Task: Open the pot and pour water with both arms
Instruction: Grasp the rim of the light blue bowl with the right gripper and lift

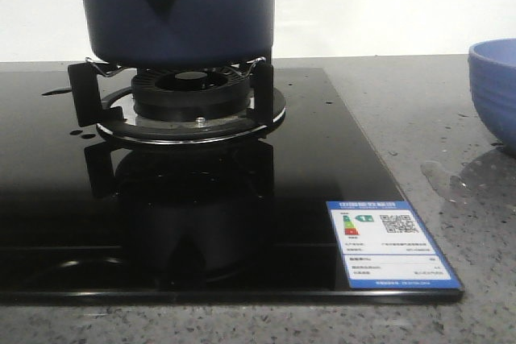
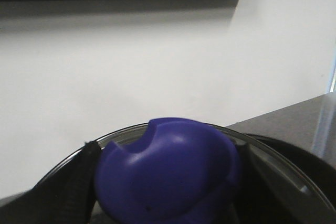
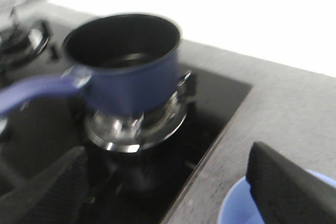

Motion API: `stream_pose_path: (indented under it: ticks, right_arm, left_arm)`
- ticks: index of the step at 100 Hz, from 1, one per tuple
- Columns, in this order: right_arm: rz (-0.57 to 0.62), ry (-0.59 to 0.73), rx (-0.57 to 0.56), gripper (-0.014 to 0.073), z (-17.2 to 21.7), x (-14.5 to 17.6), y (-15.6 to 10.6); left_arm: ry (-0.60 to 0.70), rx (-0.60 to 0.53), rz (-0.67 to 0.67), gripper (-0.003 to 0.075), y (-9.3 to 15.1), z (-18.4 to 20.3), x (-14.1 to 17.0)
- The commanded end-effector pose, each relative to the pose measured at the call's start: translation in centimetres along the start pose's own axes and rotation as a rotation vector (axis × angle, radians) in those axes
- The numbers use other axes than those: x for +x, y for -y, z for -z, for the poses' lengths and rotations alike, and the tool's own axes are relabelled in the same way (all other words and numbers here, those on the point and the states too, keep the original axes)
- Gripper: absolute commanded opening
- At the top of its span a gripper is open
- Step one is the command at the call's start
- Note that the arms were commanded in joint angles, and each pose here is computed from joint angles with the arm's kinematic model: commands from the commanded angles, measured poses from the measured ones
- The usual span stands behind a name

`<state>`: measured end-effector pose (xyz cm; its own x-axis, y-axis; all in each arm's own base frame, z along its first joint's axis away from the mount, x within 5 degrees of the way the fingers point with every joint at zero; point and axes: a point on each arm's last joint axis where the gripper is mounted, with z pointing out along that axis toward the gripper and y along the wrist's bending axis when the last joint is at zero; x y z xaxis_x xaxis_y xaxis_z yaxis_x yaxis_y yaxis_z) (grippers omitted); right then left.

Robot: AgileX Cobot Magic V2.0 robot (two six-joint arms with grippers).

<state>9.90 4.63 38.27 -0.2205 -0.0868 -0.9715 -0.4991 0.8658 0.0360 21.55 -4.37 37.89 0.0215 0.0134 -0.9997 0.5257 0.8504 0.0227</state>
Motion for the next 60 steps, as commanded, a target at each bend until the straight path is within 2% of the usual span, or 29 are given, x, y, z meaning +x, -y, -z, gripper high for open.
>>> stream_pose_path:
  ticks: [1, 15, 33, 47, 53, 60]
  right_arm:
    - [-0.076, 0.108, 0.106, 0.0565, -0.2, -1.8, 1.2]
    - [-0.149, 0.002, 0.192, 0.0565, -0.9, -2.9, 2.8]
    - [-0.24, -0.198, 0.433, 0.0565, -0.8, -3.7, 5.7]
    - [-0.3, -0.393, 0.635, 0.0559, -0.4, -2.2, 7.7]
    - [-0.305, -0.479, 0.674, 0.0528, -0.6, -1.3, 8.3]
    - [-0.316, -0.52, 0.679, 0.0479, -1.2, -0.4, 8.8]
  left_arm:
    - [0.081, -0.036, 0.073, 0.0298, 0.7, 1.7, -0.9]
    - [0.095, -0.042, 0.063, 0.0297, 1.7, 3.1, -0.6]
    - [0.118, -0.074, 0.045, 0.0297, 2.4, 4.0, -1.3]
    - [0.108, -0.098, 0.049, 0.0297, 2.6, 4.0, -1.3]
    - [0.105, -0.099, 0.05, 0.0297, 2.6, 3.9, -1.2]
    - [0.105, -0.087, 0.051, 0.0297, 2.9, 3.9, -1.2]
